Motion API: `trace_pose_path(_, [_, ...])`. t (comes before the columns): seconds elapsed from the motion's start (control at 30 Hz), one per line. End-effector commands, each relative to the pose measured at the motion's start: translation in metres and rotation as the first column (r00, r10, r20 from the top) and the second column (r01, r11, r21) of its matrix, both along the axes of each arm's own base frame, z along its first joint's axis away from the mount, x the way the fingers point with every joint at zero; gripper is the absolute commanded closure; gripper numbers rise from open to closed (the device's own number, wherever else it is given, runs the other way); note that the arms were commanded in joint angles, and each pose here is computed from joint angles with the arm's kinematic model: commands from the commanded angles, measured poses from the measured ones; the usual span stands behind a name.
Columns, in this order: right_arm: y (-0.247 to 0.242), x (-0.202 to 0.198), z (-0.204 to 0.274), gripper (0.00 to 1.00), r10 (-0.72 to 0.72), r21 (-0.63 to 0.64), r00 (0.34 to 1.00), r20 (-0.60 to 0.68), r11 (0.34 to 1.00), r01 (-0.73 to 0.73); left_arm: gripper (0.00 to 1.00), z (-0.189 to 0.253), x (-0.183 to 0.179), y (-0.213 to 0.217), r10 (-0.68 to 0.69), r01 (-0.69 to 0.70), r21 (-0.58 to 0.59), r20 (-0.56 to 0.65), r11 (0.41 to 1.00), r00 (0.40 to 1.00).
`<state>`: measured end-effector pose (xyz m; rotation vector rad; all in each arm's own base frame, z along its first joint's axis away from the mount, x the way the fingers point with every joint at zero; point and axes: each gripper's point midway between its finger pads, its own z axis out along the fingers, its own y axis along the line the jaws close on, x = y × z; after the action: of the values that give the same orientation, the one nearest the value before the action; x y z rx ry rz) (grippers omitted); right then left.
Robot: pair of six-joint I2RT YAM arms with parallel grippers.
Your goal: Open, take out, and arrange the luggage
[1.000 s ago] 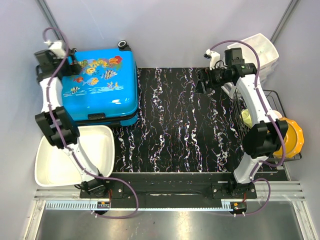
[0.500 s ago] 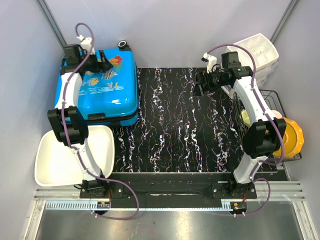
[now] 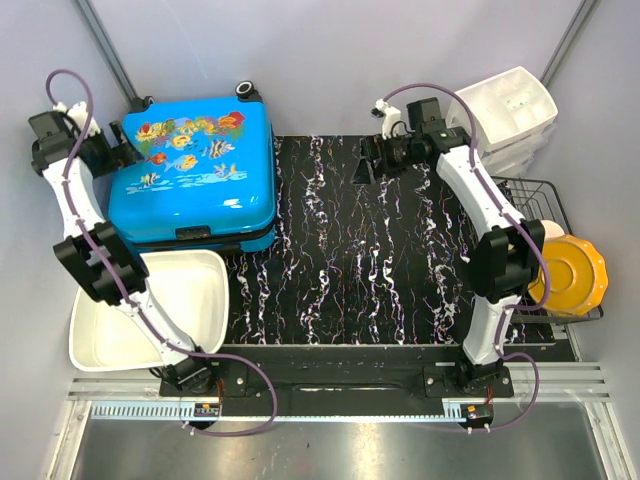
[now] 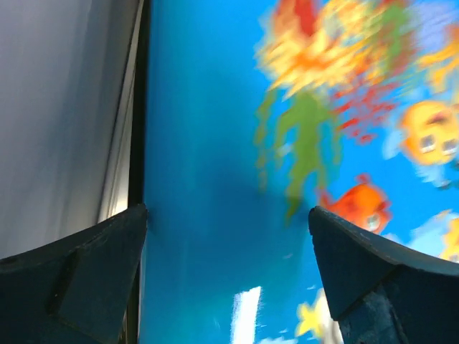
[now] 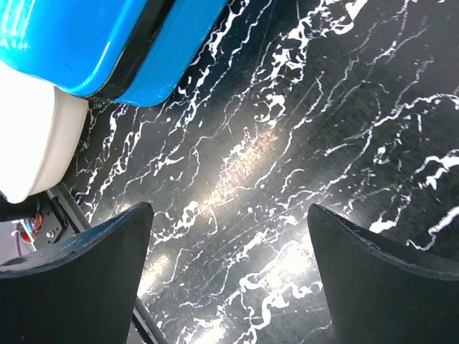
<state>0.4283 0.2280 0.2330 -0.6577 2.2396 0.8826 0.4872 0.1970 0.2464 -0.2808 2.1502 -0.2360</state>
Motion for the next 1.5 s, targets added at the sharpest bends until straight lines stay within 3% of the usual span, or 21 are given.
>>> trace_pose_path(0.0, [0.019, 0.006, 0.025, 0.03, 0.018, 0.067, 0.999, 0.038, 0.998, -0.021, 0.01, -0.097, -0.05, 0.009, 0.027, -0.089, -0.173, -0.329, 0.981, 0.944])
trace_pose_path(0.13, [0.021, 0.003, 0.022, 0.03, 0.024, 0.065, 0.999, 0.029, 0.998, -0.026, 0.01, -0.116, -0.056, 0.02, 0.039, -0.106, -0.168, -0.359, 0.98, 0.933])
trace_pose_path(0.2, [0.022, 0.001, 0.022, 0.03, 0.029, 0.069, 0.999, 0.025, 0.997, -0.031, 0.01, -0.13, -0.056, 0.008, -0.016, -0.072, -0.227, -0.362, 0.971, 0.932])
trace_pose_path(0.37, [0.025, -0.001, 0.019, 0.02, 0.043, 0.083, 0.999, 0.004, 0.996, -0.043, 0.03, -0.138, -0.039, -0.059, -0.255, 0.126, -0.416, -0.27, 0.9, 0.928])
trace_pose_path(0.53, [0.025, -0.008, 0.017, 0.02, 0.066, 0.085, 0.998, 0.006, 0.994, -0.067, 0.1, -0.145, -0.023, -0.146, -0.466, 0.305, -0.521, -0.209, 0.797, 0.86])
trace_pose_path(0.83, [0.012, -0.007, -0.005, 0.01, 0.044, 0.012, 0.999, 0.008, 0.999, -0.045, 0.17, -0.148, -0.015, -0.237, -0.593, 0.397, -0.576, -0.199, 0.715, 0.78])
trace_pose_path(1.03, [0.006, -0.002, -0.022, 0.03, 0.054, -0.028, 0.998, 0.013, 0.998, -0.054, 0.18, -0.148, -0.026, -0.254, -0.596, 0.385, -0.581, -0.224, 0.717, 0.772])
trace_pose_path(1.23, [0.007, 0.007, -0.037, 0.05, 0.133, -0.066, 0.986, 0.098, 0.99, -0.127, 0.09, -0.144, -0.033, -0.275, -0.647, 0.457, -0.529, -0.251, 0.715, 0.72])
trace_pose_path(1.3, [0.006, 0.011, -0.042, 0.07, 0.164, -0.09, 0.977, 0.136, 0.984, -0.153, 0.02, -0.136, -0.031, -0.268, -0.634, 0.45, -0.526, -0.239, 0.721, 0.735])
trace_pose_path(1.47, [0.014, 0.022, -0.054, 0.26, 0.225, -0.084, 0.947, 0.23, 0.974, -0.211, 0.01, -0.111, -0.003, -0.225, -0.527, 0.396, -0.461, -0.199, 0.794, 0.826])
